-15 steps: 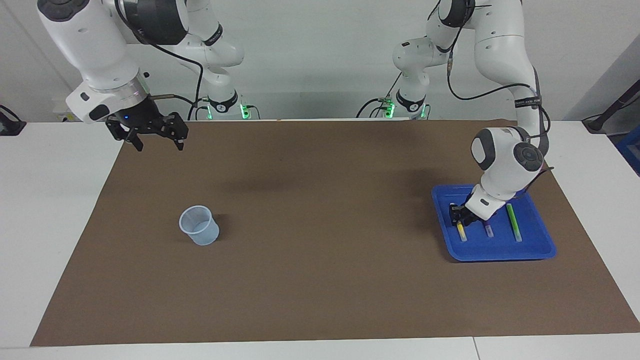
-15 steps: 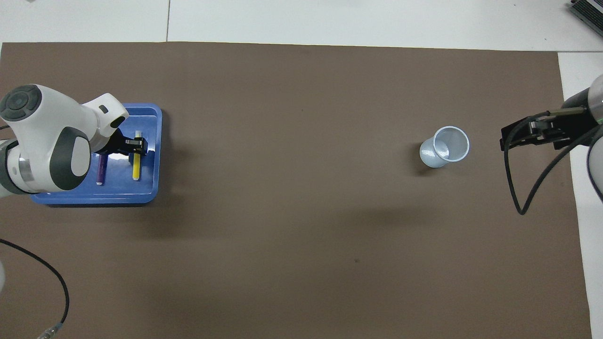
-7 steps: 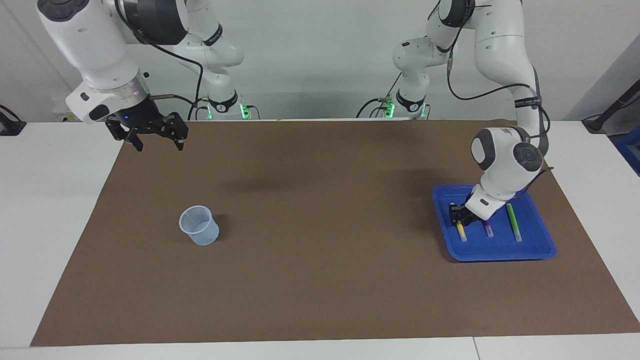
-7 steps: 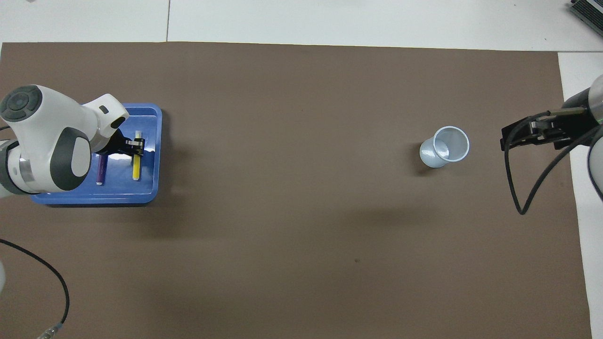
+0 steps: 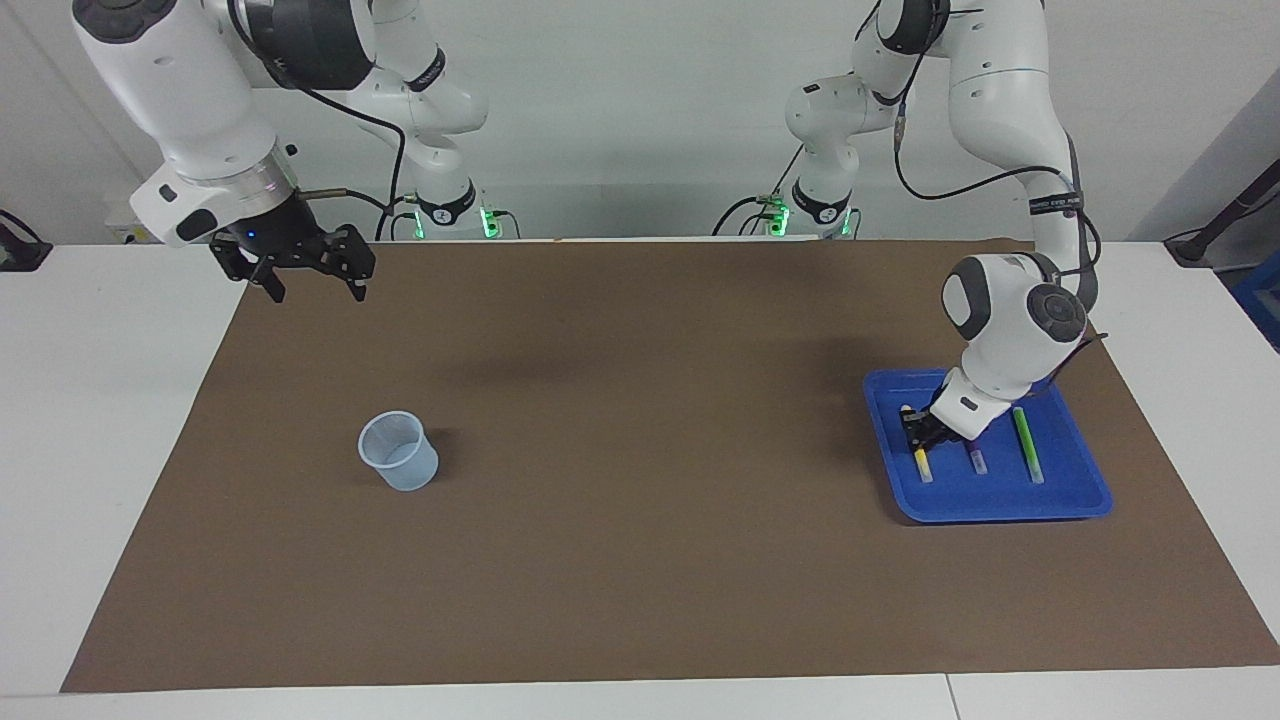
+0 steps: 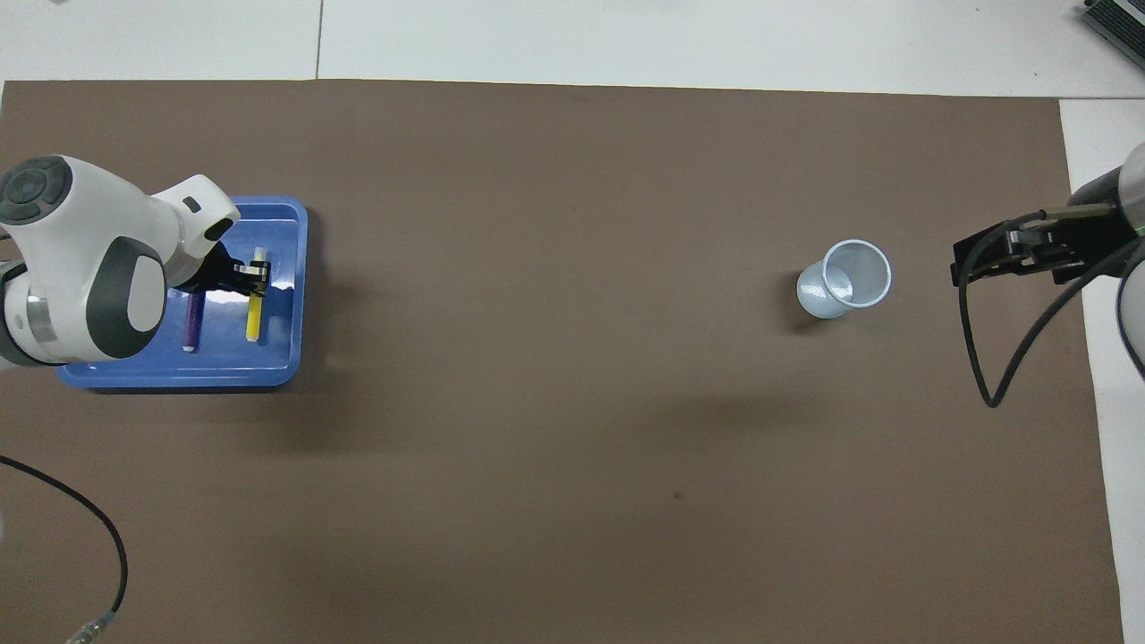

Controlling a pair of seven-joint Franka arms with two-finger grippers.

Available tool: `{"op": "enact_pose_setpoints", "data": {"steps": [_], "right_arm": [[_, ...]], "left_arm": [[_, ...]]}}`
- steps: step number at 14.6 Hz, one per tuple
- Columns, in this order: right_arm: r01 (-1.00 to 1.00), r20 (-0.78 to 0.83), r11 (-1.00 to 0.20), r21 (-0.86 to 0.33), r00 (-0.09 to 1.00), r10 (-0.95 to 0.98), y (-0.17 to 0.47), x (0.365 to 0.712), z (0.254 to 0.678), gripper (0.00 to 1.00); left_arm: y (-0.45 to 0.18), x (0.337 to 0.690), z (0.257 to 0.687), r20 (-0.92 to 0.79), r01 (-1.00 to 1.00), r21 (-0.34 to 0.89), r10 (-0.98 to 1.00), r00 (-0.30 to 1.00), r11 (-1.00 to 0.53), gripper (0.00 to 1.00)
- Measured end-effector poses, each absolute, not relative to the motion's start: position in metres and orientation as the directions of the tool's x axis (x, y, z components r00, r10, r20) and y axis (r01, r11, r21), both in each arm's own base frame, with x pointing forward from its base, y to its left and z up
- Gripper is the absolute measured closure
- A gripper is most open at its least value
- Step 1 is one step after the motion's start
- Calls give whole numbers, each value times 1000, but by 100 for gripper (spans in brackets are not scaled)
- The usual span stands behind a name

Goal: Transfer and insert pens with both arms
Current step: 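Lift the yellow pen with the left gripper while the right gripper moves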

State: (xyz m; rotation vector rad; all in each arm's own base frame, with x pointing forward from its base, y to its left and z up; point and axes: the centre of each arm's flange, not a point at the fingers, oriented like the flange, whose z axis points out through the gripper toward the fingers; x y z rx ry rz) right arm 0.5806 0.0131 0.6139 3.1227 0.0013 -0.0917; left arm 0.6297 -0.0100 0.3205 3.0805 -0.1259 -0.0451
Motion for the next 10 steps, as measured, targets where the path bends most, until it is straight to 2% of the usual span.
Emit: {"op": "enact_pose_setpoints", "data": {"steps": [5,8,10], "right_arm": [[8,-87,-1000,5,996,7,18,576,613,0],[17,-96,-998,-66,995,23,31,574,613,0],[43,-105,-995,-86,993,52,48,571,611,0]], "left_arm": [[15,637,343,-33,-19,86,-22,999,-996,84],[21,632,345,-107,106,175,88,990,-979,84],[17,631,355,-175,224,182,193,965,-957,84]]}}
